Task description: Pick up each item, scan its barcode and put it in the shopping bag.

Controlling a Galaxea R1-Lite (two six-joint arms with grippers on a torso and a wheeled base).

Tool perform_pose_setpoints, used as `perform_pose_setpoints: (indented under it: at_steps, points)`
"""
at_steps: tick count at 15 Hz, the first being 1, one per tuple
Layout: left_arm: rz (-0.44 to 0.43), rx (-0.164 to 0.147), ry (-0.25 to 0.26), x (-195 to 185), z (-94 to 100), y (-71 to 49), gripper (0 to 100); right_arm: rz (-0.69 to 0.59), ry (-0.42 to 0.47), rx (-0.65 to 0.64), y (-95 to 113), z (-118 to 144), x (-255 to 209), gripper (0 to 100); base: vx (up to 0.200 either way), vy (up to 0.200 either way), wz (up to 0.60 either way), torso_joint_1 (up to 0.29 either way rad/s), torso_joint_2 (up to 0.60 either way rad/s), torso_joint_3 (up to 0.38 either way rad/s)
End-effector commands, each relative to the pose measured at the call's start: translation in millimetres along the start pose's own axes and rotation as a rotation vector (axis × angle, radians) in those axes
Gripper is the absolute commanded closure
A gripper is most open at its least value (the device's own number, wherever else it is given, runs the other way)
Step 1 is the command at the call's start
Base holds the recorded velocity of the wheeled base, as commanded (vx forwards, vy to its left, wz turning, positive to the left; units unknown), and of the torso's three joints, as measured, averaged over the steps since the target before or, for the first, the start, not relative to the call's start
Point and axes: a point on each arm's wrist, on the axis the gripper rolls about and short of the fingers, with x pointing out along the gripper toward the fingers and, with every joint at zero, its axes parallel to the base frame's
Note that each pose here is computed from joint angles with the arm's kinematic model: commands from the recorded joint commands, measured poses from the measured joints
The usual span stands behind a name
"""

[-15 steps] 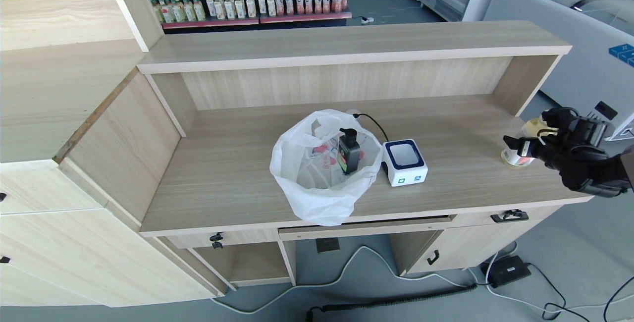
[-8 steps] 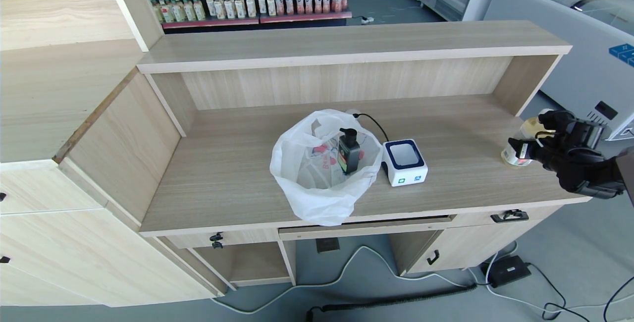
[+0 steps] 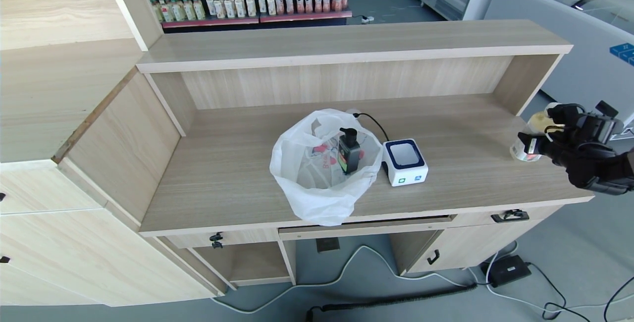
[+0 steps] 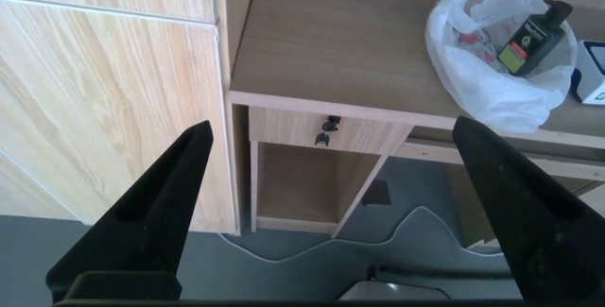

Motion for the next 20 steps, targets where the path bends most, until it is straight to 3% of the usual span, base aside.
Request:
perform_pose_setpoints:
  at_steps: [1,5,6,8,10,15,20]
  points:
    - [0.0,-0.001,-0.001,0.0,0.0,0.0,0,0.016,-0.055,0.017,-2.7,57.0,-39.2,100,0.0,0.0,0.0,0.0,0.0,0.0]
    - [0.0,-0.001,-0.001,0.0,0.0,0.0,0,0.323,-0.034,0.235,19.9,126.7,-152.8,100,0.0,0.0,0.0,0.0,0.0,0.0]
    - [0.0,-0.001,-0.001,0.0,0.0,0.0,0,0.533,-0.033,0.324,38.1,146.8,-202.0,100,0.0,0.0,0.0,0.0,0.0,0.0]
    - [0.0,-0.001,-0.001,0.0,0.0,0.0,0,0.9,0.001,0.393,51.6,154.2,-262.4,100,0.0,0.0,0.0,0.0,0.0,0.0]
    - [0.0,-0.001,-0.001,0.0,0.0,0.0,0,1.13,0.034,0.39,65.2,149.8,-308.5,100,0.0,0.0,0.0,0.0,0.0,0.0]
    - [0.0,-0.001,-0.001,0.0,0.0,0.0,0,1.423,0.082,0.403,112.5,155.7,-363.4,100,0.0,0.0,0.0,0.0,0.0,0.0]
    - [0.0,-0.001,-0.001,0.0,0.0,0.0,0,1.547,0.102,0.425,124.0,171.6,-385.7,100,0.0,0.0,0.0,0.0,0.0,0.0]
